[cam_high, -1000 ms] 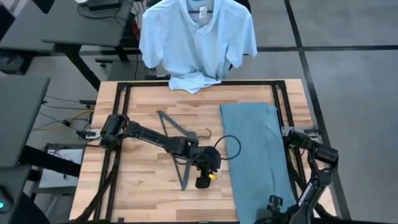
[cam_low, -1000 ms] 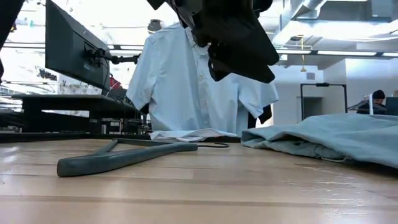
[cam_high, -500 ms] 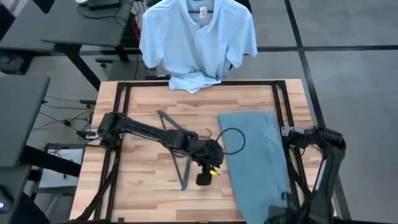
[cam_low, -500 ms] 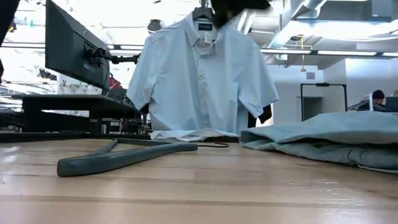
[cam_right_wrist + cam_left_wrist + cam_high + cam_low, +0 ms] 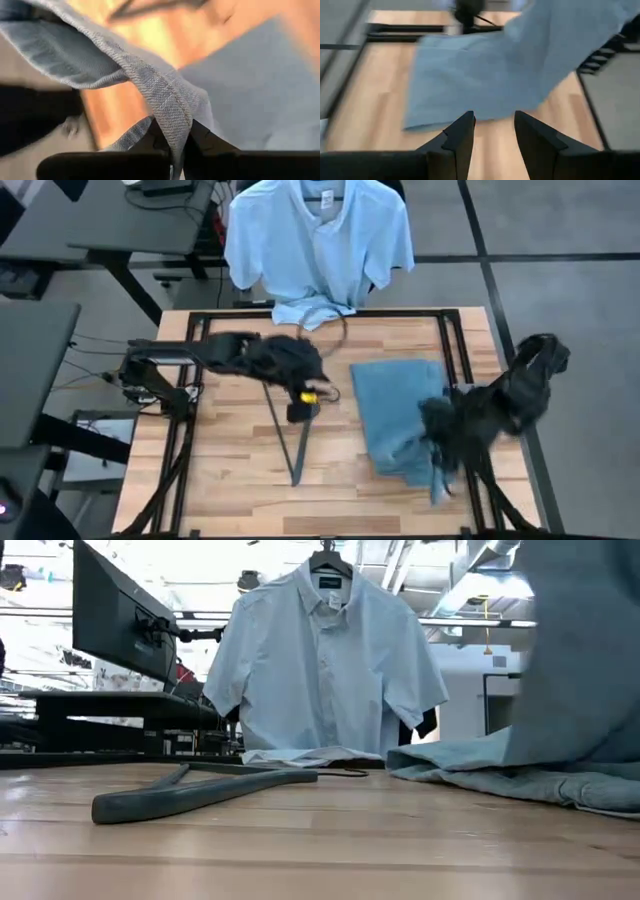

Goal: Hang clothes
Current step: Insert the blue jeans on the grey hanger

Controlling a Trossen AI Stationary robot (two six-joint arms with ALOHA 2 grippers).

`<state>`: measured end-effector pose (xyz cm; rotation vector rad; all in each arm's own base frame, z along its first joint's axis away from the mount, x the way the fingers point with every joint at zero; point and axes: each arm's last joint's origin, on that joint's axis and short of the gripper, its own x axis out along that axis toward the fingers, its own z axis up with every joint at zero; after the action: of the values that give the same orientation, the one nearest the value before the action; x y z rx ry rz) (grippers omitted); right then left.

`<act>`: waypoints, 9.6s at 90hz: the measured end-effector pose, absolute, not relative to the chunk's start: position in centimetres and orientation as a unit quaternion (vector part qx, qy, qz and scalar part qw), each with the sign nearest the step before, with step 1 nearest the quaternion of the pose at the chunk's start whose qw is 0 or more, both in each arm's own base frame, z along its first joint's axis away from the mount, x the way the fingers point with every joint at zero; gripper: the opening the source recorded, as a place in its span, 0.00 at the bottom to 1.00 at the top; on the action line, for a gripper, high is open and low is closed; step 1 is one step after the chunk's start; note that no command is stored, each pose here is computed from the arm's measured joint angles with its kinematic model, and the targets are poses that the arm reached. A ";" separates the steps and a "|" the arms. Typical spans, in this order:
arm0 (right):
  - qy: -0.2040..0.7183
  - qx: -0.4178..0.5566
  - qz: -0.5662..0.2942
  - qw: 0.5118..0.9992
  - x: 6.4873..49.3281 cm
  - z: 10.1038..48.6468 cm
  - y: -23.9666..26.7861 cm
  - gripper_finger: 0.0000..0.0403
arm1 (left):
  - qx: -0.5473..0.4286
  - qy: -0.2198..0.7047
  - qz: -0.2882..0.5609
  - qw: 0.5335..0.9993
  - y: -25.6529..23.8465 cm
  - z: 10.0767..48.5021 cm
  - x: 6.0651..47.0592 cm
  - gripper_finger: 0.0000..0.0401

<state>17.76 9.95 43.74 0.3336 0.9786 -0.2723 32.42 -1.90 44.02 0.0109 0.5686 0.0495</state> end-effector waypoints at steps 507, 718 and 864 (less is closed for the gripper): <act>0.393 0.419 -0.321 0.753 26.6 22.6 24.7 0.57 | 0.178 0.592 -0.051 0.785 9.2 14.6 30.1 0.45; 0.417 0.383 -0.320 0.760 27.2 22.4 23.7 0.57 | 0.132 0.576 -0.087 0.802 7.4 13.7 30.5 0.41; 0.386 0.464 -0.140 0.785 19.9 22.6 33.8 0.57 | 0.030 0.501 0.080 0.861 4.9 25.3 28.6 0.00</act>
<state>19.86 33.79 22.64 1.0019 0.8330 -0.3023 28.59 4.86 25.28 0.0628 1.0507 0.1673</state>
